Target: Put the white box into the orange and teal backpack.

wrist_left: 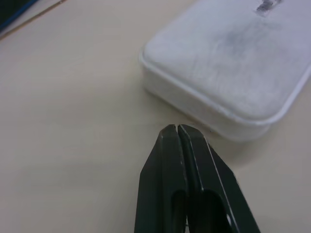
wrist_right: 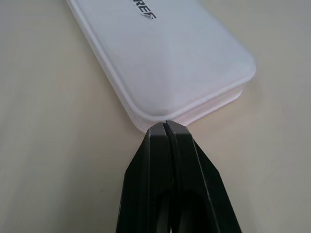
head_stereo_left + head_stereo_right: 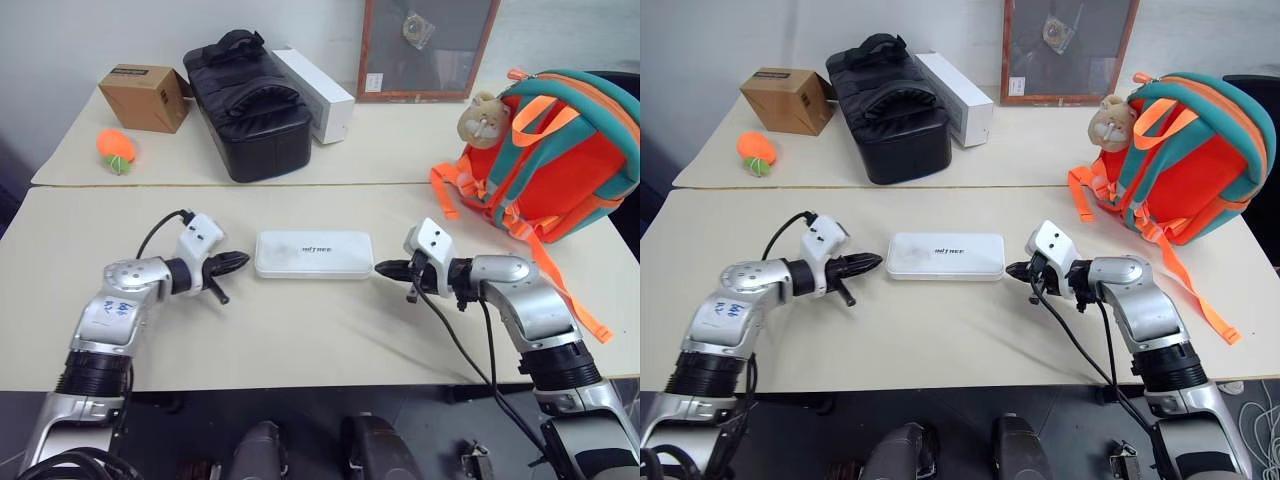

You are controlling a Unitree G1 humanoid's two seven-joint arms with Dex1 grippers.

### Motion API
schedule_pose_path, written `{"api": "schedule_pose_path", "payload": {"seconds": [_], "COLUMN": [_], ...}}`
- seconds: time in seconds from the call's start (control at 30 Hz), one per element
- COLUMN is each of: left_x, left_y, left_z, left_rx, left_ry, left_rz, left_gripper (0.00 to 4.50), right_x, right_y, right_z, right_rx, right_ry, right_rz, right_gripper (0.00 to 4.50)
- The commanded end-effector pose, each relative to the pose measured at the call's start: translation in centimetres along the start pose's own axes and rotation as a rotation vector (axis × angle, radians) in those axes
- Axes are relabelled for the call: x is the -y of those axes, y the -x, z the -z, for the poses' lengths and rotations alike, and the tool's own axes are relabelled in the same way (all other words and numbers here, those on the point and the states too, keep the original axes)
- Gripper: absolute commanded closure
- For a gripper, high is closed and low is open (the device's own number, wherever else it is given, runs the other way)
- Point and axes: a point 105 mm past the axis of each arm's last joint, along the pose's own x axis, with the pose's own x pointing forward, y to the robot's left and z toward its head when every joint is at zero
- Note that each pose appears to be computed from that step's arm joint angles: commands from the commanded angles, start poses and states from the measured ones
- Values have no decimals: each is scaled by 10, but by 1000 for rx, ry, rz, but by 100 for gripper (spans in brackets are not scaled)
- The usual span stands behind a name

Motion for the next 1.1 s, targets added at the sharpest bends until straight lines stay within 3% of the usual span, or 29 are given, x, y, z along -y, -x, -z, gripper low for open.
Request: {"api": "schedule_pose_path", "payload": {"seconds": [0.03, 0.2, 0.4, 0.87, 1.1], "left_x": [-11, -6, -15, 35, 48], "left_y": [11, 17, 10, -59, -80], "left_z": [-1, -10, -25, -39, -61], "left_rx": [29, 43, 47, -83, -65], "left_ry": [204, 553, 737, 852, 837], "left_rz": [35, 234, 287, 529, 584], "left_gripper": [338, 187, 1, 1, 1], "right_x": [11, 18, 21, 17, 14], "right_y": [6, 2, -1, -8, -8], "right_z": [-3, -1, -1, 1, 4], "right_rx": [6, -1, 16, 27, 21], "right_ry": [24, 48, 47, 52, 55], "right_rz": [54, 74, 79, 83, 92], "right_gripper": [450, 450, 450, 450, 450]}}
